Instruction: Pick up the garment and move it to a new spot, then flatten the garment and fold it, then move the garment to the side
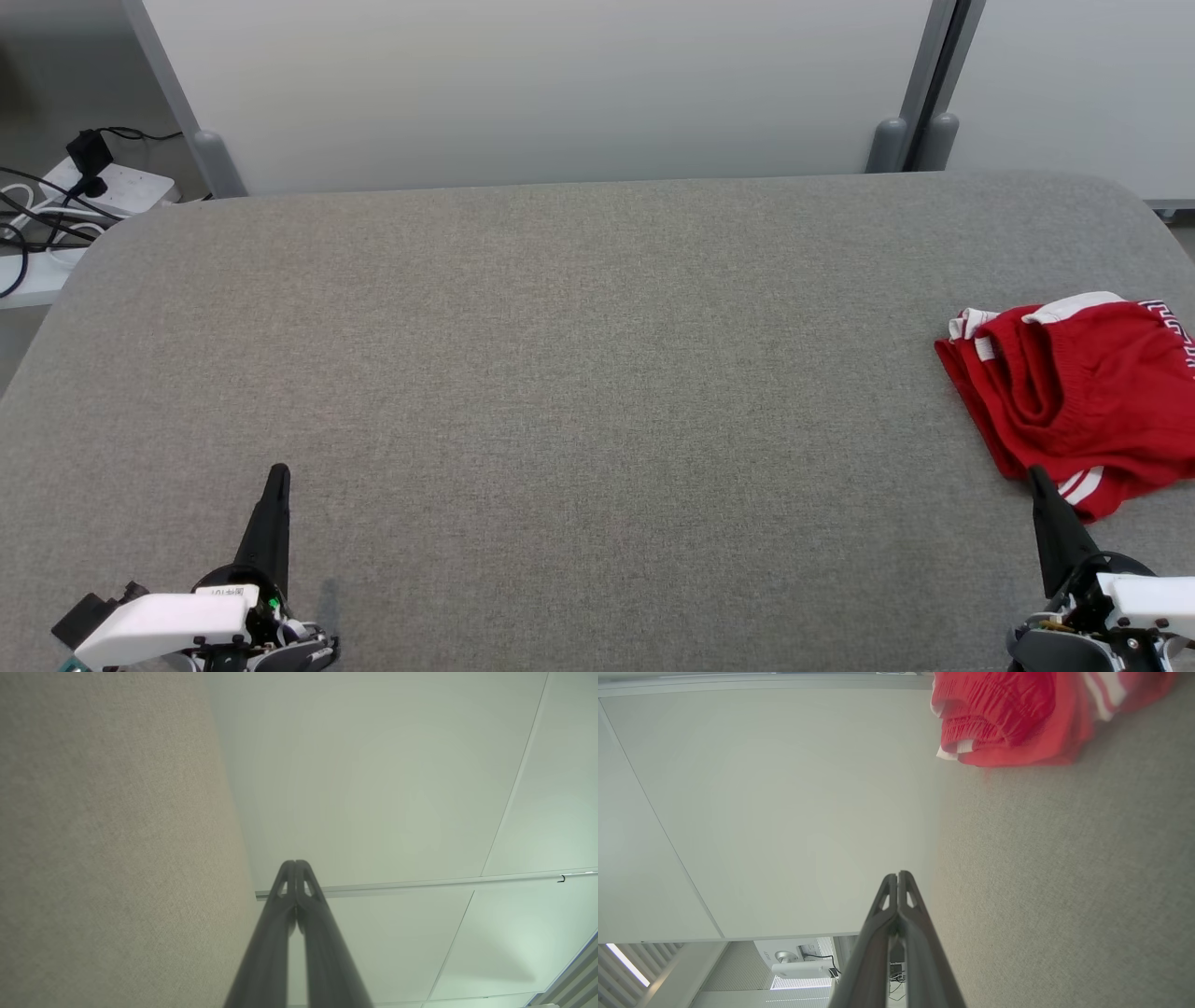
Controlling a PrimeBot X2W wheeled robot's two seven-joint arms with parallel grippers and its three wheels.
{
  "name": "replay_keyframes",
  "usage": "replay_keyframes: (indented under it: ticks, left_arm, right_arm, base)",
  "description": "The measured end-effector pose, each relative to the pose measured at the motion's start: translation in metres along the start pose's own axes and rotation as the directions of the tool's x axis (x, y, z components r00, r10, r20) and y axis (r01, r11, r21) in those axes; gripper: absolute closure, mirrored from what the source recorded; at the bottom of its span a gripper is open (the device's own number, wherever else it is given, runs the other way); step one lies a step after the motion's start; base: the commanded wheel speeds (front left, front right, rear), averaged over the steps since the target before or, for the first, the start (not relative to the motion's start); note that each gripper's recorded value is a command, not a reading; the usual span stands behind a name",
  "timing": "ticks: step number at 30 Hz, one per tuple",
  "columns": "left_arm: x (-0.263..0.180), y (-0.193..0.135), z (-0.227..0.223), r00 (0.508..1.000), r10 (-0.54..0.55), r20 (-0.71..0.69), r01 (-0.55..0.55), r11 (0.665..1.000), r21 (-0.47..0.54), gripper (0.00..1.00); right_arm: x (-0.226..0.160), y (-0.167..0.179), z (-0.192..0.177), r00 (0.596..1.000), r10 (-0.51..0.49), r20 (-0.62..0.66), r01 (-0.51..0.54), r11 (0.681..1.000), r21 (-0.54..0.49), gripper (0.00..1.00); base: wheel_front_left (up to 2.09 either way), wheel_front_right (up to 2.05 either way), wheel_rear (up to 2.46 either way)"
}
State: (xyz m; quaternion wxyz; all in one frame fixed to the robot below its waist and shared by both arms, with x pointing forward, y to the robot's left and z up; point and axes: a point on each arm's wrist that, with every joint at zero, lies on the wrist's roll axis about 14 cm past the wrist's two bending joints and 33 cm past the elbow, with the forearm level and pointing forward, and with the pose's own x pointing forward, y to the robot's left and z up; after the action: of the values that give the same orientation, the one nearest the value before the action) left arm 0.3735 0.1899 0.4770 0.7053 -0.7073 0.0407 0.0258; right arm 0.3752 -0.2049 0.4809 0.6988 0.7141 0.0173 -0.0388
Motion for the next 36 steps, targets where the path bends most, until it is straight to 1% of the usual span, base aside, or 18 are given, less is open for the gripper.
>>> replay_keyframes:
  ticks: [36]
  left_arm:
    - [0.0000, 0.0000, 0.0000, 1.000, 0.000, 0.000, 0.000, 1.000, 0.000, 1.00]
  right_arm:
    - [0.0000, 0.0000, -0.0001, 1.000, 0.000, -0.002, 0.000, 1.000, 0.000, 1.00]
  base:
    - [0.00, 0.00, 0.00]
